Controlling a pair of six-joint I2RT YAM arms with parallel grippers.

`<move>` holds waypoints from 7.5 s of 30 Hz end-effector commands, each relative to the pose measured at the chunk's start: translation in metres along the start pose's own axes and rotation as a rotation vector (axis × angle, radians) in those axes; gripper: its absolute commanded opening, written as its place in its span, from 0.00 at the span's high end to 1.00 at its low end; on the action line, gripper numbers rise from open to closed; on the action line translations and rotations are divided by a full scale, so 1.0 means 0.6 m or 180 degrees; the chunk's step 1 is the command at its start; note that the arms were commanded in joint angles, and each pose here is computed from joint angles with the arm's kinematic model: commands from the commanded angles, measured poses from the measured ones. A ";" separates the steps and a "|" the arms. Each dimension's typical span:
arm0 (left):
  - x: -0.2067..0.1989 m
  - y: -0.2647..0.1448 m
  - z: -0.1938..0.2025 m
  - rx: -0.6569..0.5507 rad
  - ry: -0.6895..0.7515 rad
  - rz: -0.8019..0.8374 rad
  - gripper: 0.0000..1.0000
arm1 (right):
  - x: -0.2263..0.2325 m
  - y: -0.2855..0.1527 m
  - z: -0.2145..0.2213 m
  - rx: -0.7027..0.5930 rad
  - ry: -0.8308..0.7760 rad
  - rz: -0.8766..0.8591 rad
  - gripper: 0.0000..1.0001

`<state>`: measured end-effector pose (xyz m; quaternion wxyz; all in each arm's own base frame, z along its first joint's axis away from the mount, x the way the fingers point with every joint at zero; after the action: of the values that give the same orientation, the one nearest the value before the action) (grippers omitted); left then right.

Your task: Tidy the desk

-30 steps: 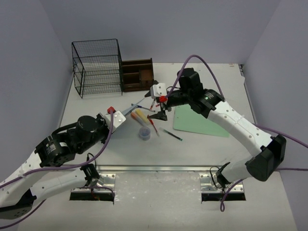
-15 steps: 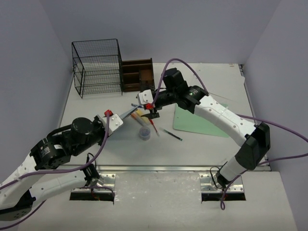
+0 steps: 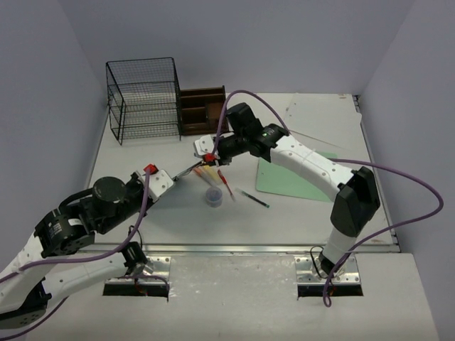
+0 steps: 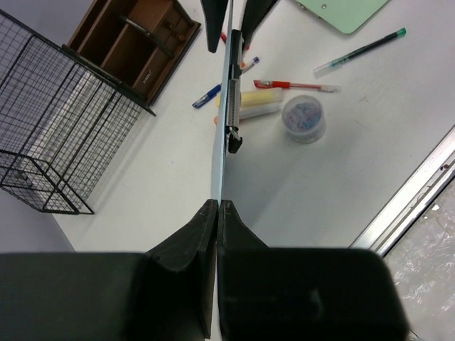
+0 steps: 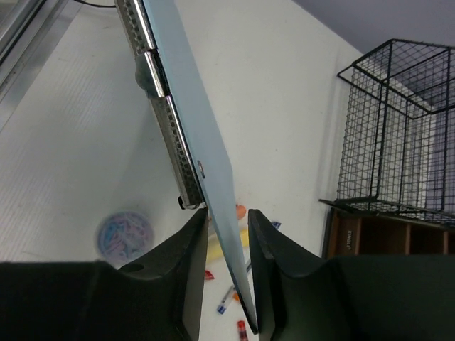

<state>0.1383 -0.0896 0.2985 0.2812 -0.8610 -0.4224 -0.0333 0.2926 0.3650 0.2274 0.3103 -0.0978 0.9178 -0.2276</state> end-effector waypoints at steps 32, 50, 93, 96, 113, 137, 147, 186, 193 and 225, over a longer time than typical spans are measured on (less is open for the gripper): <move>-0.018 -0.002 -0.093 -0.0910 0.1069 0.0479 0.30 | -0.034 -0.066 -0.126 0.0773 -0.0333 0.0074 1.00; -0.031 0.066 -0.036 -0.0793 0.1075 0.0284 0.34 | 0.005 -0.080 -0.156 0.0620 -0.0288 -0.0006 1.00; -0.057 0.083 -0.029 -0.0654 0.0876 0.0559 0.99 | 0.055 -0.065 -0.218 0.0376 -0.0258 -0.0140 1.00; -0.055 0.068 -0.036 -0.0706 0.0827 0.0578 1.00 | 0.042 -0.068 -0.222 0.0408 -0.0178 0.0000 0.58; 0.079 -0.075 -0.112 -0.0649 0.1122 -0.0409 1.00 | -0.060 -0.214 -0.228 0.0206 0.0629 0.1179 0.01; 0.278 0.110 -0.294 -0.0273 0.1552 -0.0697 1.00 | -0.039 -0.279 -0.114 0.0330 0.1250 0.1338 0.01; 0.474 0.113 -0.273 -0.0477 0.1922 -0.0333 1.00 | -0.027 -0.269 -0.088 0.0370 0.1314 0.1277 0.01; 0.551 0.184 -0.049 -0.0210 0.2518 0.0414 1.00 | -0.015 -0.236 -0.019 0.0509 0.1546 0.1113 0.01; 0.572 0.200 -0.043 -0.0256 0.2383 0.0261 0.96 | -0.012 -0.233 -0.014 0.0518 0.1578 0.1084 0.01; 0.691 0.272 -0.127 -0.1012 0.1758 -0.1330 0.39 | -0.010 -0.217 -0.003 0.0502 0.1686 0.0954 0.01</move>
<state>0.5250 0.0898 0.3775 0.2796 -0.7764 -0.4421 -0.3515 0.2978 0.2497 0.2814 0.0854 0.1244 0.9460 -0.2869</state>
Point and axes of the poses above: each gripper's point midway between its finger pads, its own y axis out along the fingers, its own x axis along the line the jaws close on, z = x × y, the point moved 3 cm from there along -y, back along the fingers, and after that the axes turned 6 degrees about -y, right-handed, at the moved point
